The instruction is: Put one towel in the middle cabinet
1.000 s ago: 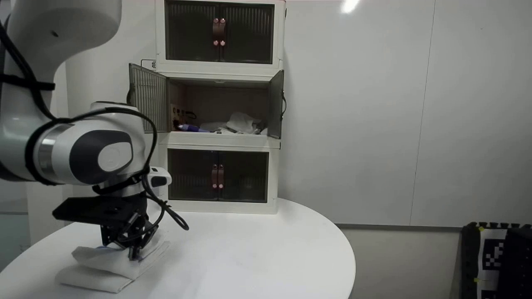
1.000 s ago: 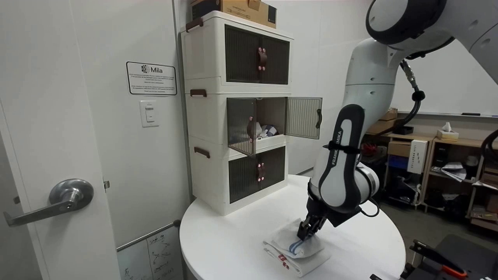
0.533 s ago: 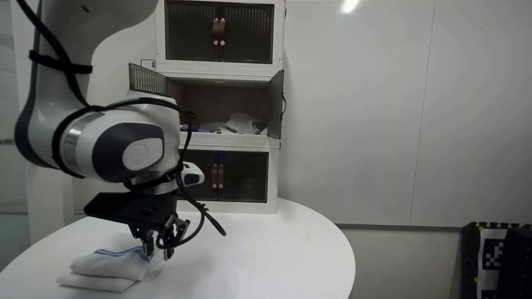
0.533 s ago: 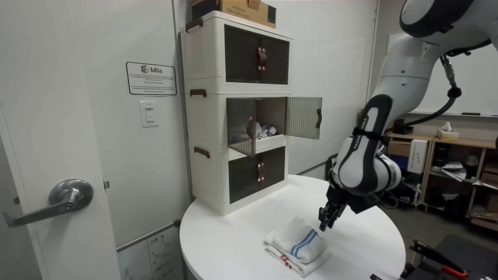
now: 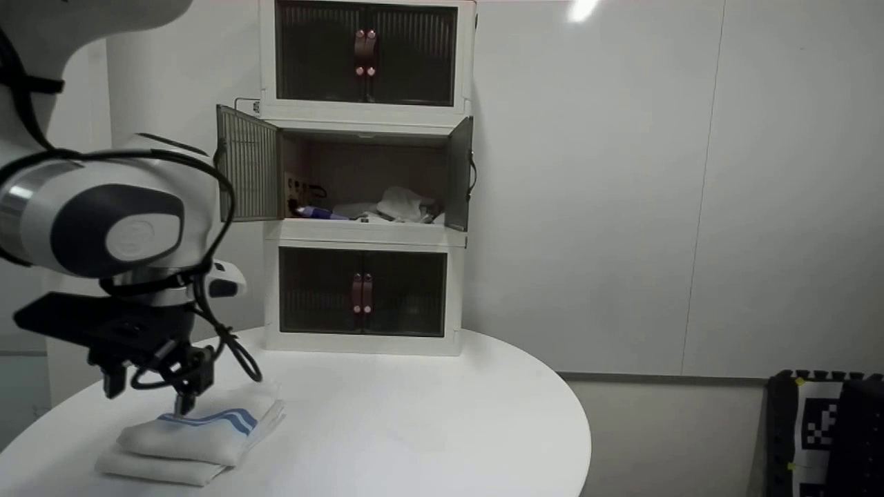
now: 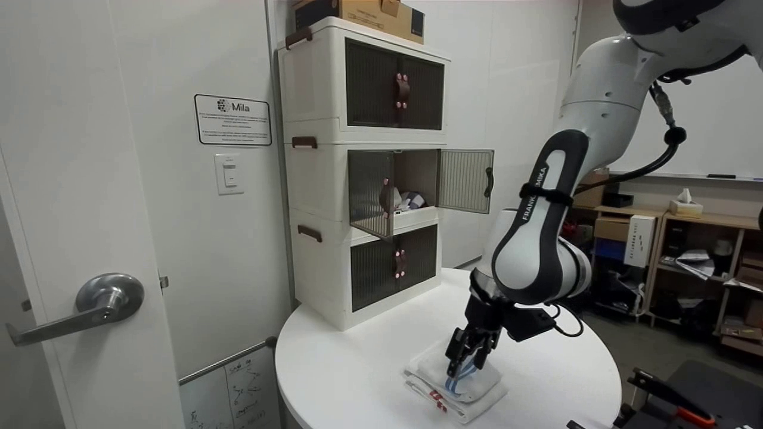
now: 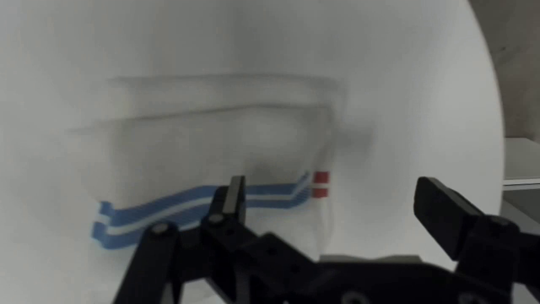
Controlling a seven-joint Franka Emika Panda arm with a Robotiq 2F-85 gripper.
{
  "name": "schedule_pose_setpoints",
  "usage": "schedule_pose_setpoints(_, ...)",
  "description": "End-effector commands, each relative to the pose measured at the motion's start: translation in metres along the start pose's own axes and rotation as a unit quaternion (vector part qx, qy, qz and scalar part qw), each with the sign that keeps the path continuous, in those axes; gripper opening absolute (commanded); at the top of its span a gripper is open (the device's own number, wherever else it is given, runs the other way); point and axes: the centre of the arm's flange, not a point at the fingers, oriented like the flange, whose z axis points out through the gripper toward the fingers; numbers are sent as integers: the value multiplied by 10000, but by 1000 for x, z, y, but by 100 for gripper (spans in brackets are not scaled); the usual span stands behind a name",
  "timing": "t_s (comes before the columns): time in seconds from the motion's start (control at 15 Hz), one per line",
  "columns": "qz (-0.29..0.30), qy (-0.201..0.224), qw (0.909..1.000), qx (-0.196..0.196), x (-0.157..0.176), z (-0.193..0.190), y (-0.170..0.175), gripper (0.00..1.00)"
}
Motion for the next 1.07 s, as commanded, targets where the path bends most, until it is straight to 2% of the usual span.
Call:
schedule_pose_setpoints(0.0, -7, 54, 10000, 0, 22, -17, -48, 100)
schedule_pose_setpoints(0.27, 82, 119, 9976, -674, 42, -19, -59, 100)
schedule_pose_setpoints(0.53, 77, 48, 9929, -1182, 53, -17, -48, 100)
schedule_pose_setpoints(0.67, 39, -51, 9914, -1310, 54, -10, -40, 100)
schedule_pose_setpoints(0.73, 139, -153, 9882, -1518, 38, -7, -32, 100)
schedule_pose_setpoints(1.0, 242, -312, 9840, -1738, 35, 24, -12, 100)
